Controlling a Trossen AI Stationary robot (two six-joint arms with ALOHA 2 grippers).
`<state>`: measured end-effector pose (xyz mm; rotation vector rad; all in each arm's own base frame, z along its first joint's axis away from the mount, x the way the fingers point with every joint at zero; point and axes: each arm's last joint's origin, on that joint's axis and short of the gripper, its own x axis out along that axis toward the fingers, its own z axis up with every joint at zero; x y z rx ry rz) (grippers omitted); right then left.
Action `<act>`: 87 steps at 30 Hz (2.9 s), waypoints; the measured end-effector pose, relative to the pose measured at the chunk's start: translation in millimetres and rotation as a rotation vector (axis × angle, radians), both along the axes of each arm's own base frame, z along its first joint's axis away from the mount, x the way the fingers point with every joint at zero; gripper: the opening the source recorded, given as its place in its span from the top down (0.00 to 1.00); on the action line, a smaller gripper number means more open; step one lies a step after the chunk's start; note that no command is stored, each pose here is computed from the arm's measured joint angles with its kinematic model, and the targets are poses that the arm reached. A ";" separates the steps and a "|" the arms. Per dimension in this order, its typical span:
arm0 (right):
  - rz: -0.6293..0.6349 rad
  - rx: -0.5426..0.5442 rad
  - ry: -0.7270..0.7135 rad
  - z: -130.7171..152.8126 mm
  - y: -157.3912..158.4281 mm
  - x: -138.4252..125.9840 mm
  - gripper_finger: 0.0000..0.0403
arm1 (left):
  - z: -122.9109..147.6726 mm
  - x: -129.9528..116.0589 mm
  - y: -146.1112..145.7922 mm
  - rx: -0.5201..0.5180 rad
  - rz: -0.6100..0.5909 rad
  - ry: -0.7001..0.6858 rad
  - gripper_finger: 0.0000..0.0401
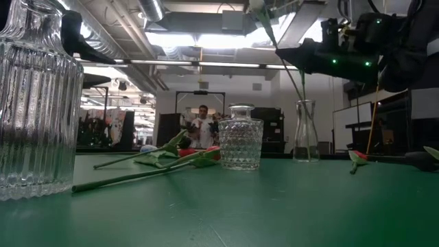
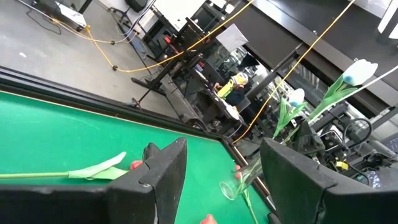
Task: Sort flowers into vase by color
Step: Put the right white tulip into the top transparent flower vase, then put the white tulip into the top transparent flower vase
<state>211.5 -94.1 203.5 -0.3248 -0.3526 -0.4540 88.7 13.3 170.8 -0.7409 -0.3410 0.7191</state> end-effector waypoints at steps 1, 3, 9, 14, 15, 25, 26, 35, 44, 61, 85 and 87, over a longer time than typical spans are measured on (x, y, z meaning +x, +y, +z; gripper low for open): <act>0.000 0.000 0.001 -0.1 -0.1 0.0 1.00 | 0.0 0.0 0.0 0.000 0.000 0.000 0.50; 0.000 0.000 0.000 0.0 0.0 0.1 0.99 | 0.0 0.0 0.0 0.000 0.000 0.000 0.50; -0.009 0.006 0.000 -0.2 -0.3 0.0 0.88 | 0.0 0.0 0.0 0.001 0.000 0.001 0.50; -0.020 0.012 -0.001 -0.4 -0.6 -0.1 0.77 | 0.0 0.0 0.0 0.010 0.001 0.010 0.50; -0.021 0.014 -0.002 -0.4 -0.7 -0.2 0.75 | 0.0 0.0 0.0 0.014 0.001 0.014 0.50; -0.006 0.040 -0.012 -0.5 -0.6 -0.1 0.65 | 0.0 0.0 0.0 0.015 0.002 0.015 0.50; 0.003 0.038 -0.012 -0.5 -0.4 0.0 0.65 | 0.0 0.0 0.0 0.015 0.002 0.015 0.50; 0.085 0.030 -0.054 8.6 3.3 -3.4 0.65 | 0.0 0.0 0.0 0.013 0.002 0.013 0.50; 0.084 -0.022 -0.144 30.7 8.7 -15.5 0.65 | 0.0 0.0 0.0 -0.006 -0.001 -0.006 0.50; 0.238 -0.060 -0.190 77.7 27.6 -47.7 0.65 | 1.2 3.8 -4.8 -0.057 -0.215 -0.069 0.50; 0.984 0.155 0.315 274.9 162.1 11.6 0.65 | 15.1 5.3 -12.7 -0.067 -0.528 -0.232 0.50; 1.046 0.203 0.319 272.5 181.8 19.2 0.65 | 15.9 5.3 -13.3 -0.065 -0.551 -0.239 0.50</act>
